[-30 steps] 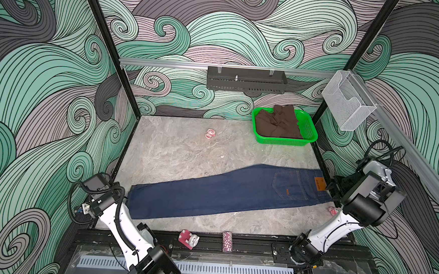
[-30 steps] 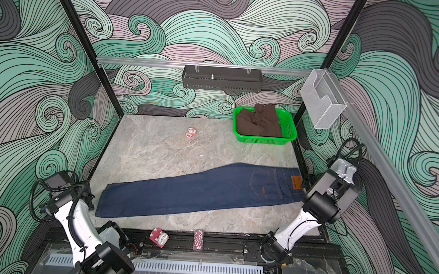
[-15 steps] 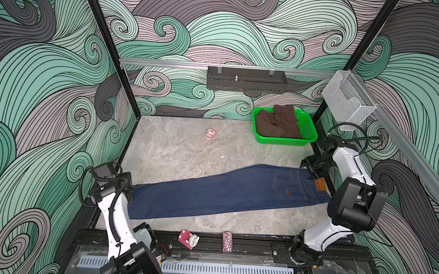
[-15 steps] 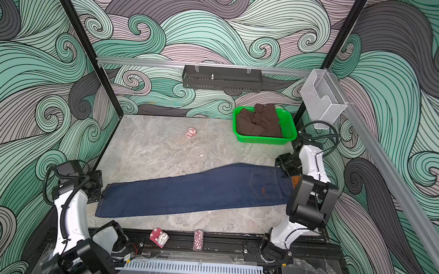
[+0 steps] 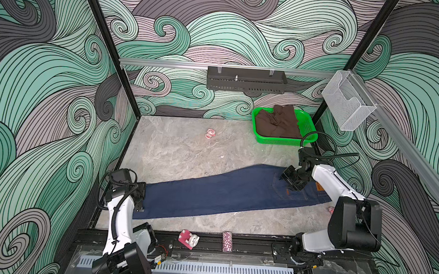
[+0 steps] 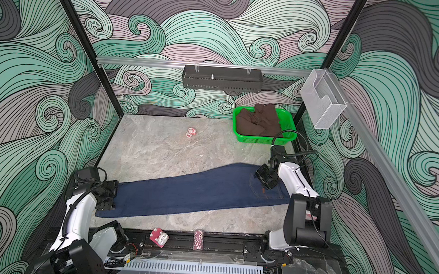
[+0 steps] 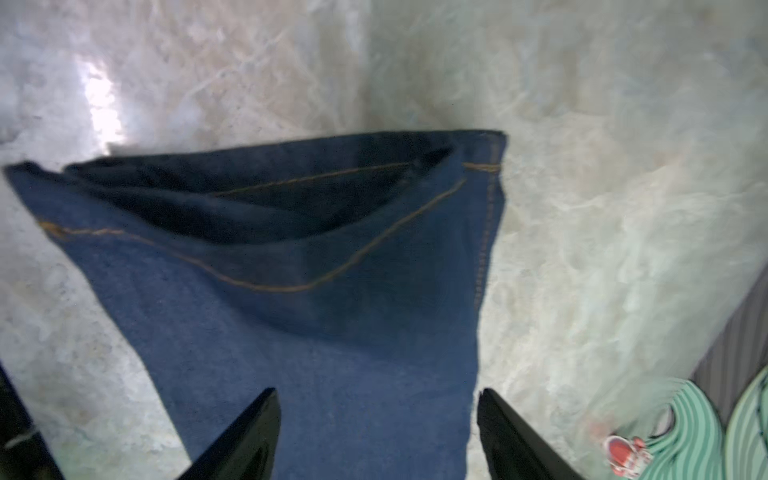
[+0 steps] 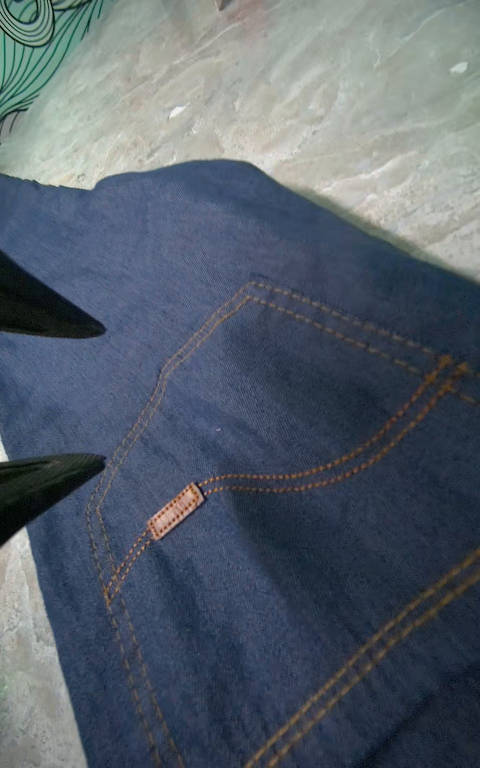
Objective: Fold and stack the trousers
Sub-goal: 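Move the right gripper onto the back pocket while the left releases the hem, then press the seat with the right gripper while the left moves to the hem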
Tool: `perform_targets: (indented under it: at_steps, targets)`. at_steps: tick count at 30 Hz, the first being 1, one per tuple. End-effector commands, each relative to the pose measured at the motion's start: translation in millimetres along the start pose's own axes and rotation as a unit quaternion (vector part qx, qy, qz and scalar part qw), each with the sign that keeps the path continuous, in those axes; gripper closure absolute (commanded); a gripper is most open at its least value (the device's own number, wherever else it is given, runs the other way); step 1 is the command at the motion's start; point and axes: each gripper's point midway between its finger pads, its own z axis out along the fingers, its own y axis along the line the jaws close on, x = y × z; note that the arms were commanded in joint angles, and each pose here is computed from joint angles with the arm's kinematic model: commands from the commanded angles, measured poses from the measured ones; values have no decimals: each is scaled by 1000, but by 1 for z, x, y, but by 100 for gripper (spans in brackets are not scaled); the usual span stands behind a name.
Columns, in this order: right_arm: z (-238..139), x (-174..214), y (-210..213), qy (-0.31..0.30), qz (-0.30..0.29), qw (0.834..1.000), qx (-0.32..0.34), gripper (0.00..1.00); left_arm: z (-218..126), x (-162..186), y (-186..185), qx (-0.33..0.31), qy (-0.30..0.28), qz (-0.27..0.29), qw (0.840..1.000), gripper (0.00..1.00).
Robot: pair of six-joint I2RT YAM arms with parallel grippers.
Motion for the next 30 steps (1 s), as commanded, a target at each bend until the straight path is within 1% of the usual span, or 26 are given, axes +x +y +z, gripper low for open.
perform_targets:
  at_steps: [1,5,10,14,16,22,25,30]
  targets:
    - [3,-17,-1,-33,-34,999,4,55,4,-5,1,3,-19,13,1000,26]
    - [14,-26,-5,-27,-31,999,11,56,13,-8,-4,10,-25,21,999,29]
    - [29,-28,-12,-7,-14,1000,21,57,27,-9,-13,0,-27,34,999,34]
    - [32,-29,-14,-2,1,1000,25,56,39,-9,-27,-36,-4,59,998,37]
    - [32,-32,-15,-3,7,1000,26,56,47,-11,-30,-74,8,69,995,41]
    - [26,-46,-17,-11,14,999,28,54,61,-18,-54,-88,17,88,992,47]
    - [23,-52,-23,-14,19,999,38,54,66,-22,-66,-90,19,99,991,48]
    - [30,-50,-35,10,26,998,63,54,76,-32,-107,-76,27,124,989,49]
